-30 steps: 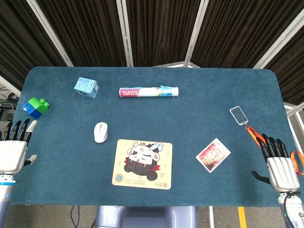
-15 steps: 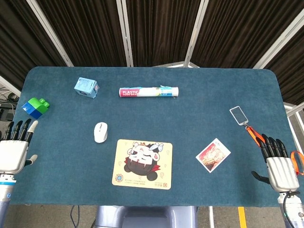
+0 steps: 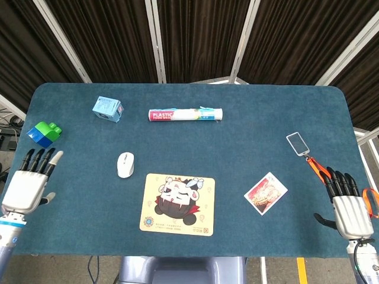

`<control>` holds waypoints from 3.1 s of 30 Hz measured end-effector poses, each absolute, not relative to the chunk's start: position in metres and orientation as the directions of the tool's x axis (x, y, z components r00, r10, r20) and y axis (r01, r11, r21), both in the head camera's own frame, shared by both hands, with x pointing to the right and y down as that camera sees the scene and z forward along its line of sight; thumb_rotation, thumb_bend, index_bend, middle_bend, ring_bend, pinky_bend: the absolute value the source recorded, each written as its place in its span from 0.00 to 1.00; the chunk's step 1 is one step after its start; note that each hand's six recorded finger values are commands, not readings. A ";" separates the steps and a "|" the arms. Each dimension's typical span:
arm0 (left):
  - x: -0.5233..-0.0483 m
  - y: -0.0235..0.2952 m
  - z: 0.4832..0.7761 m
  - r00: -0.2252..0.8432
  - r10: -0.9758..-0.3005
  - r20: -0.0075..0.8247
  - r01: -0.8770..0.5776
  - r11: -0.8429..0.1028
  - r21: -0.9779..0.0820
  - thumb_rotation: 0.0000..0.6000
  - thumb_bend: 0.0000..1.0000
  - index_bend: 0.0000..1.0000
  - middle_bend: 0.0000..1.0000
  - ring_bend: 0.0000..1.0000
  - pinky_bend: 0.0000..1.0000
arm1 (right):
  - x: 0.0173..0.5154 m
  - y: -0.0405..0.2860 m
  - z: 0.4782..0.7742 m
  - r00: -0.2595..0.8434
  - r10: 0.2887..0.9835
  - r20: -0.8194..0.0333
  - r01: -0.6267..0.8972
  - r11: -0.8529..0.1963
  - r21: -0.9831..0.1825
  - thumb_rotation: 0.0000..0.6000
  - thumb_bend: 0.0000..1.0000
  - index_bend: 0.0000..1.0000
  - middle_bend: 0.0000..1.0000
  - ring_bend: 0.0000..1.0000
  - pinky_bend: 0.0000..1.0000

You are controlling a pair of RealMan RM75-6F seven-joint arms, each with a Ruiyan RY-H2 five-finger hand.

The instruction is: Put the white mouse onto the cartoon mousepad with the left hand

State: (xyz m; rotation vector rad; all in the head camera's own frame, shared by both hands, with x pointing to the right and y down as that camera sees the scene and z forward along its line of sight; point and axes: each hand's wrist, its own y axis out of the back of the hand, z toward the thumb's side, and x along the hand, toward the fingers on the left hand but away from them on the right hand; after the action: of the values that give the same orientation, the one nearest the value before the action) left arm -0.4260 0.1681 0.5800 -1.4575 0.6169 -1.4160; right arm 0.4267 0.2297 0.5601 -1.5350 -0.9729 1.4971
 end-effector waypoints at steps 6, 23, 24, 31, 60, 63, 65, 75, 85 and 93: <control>-0.391 0.127 0.586 0.425 -0.800 0.424 0.405 -0.252 -0.879 1.00 0.05 0.06 0.00 0.00 0.00 | 0.427 0.230 0.560 0.016 0.910 -0.415 0.009 -0.415 -0.910 1.00 0.08 0.00 0.00 0.00 0.00; -0.325 0.072 0.660 0.613 -0.493 0.618 0.726 0.042 -0.686 1.00 0.05 0.19 0.00 0.00 0.00 | 0.429 0.231 0.559 0.008 0.910 -0.414 0.017 -0.414 -0.910 1.00 0.08 0.00 0.00 0.00 0.00; -0.323 0.071 0.665 0.611 -0.486 0.624 0.731 0.046 -0.680 1.00 0.05 0.19 0.00 0.00 0.00 | 0.429 0.231 0.559 0.008 0.910 -0.414 0.017 -0.414 -0.910 1.00 0.08 0.00 0.00 0.00 0.00; -0.302 0.072 0.688 0.621 -0.442 0.647 0.742 0.064 -0.668 1.00 0.05 0.19 0.00 0.00 0.00 | 0.429 0.231 0.559 0.006 0.910 -0.415 0.021 -0.415 -0.909 1.00 0.08 0.00 0.00 0.00 0.00; -0.258 0.082 0.722 0.636 -0.328 0.699 0.763 0.131 -0.633 1.00 0.05 0.14 0.00 0.00 0.00 | 0.430 0.231 0.559 0.007 0.908 -0.419 0.029 -0.419 -0.908 1.00 0.09 0.00 0.00 0.00 0.00; -0.255 0.084 0.725 0.633 -0.314 0.707 0.768 0.143 -0.624 1.00 0.05 0.13 0.00 0.00 0.00 | 0.430 0.231 0.559 0.008 0.907 -0.420 0.030 -0.420 -0.907 1.00 0.08 0.00 0.00 0.00 0.00; -0.255 0.084 0.726 0.627 -0.312 0.714 0.774 0.140 -0.618 1.00 0.05 0.14 0.00 0.00 0.00 | 0.430 0.231 0.559 0.008 0.907 -0.420 0.031 -0.421 -0.907 1.00 0.08 0.00 0.00 0.00 0.00; -0.251 0.082 0.734 0.605 -0.313 0.732 0.790 0.117 -0.602 1.00 0.03 0.19 0.00 0.00 0.00 | 0.429 0.230 0.559 0.009 0.907 -0.421 0.034 -0.421 -0.906 1.00 0.09 0.00 0.00 0.00 0.00; -0.243 0.083 0.741 0.603 -0.299 0.740 0.793 0.116 -0.599 1.00 0.01 0.24 0.00 0.00 0.00 | 0.429 0.230 0.559 0.010 0.907 -0.422 0.036 -0.422 -0.906 1.00 0.09 0.00 0.00 0.00 0.00; -0.241 0.085 0.745 0.598 -0.284 0.750 0.798 0.121 -0.591 1.00 0.00 0.35 0.00 0.00 0.00 | 0.429 0.230 0.559 0.011 0.906 -0.423 0.038 -0.423 -0.905 1.00 0.09 0.00 0.00 0.00 0.00</control>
State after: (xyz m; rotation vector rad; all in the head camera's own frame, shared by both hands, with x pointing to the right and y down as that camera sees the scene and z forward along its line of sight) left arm -0.2407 0.0853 0.7452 -1.2043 -0.5254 -0.8448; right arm 0.4294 0.2296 0.5593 -1.5562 -0.9983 1.5030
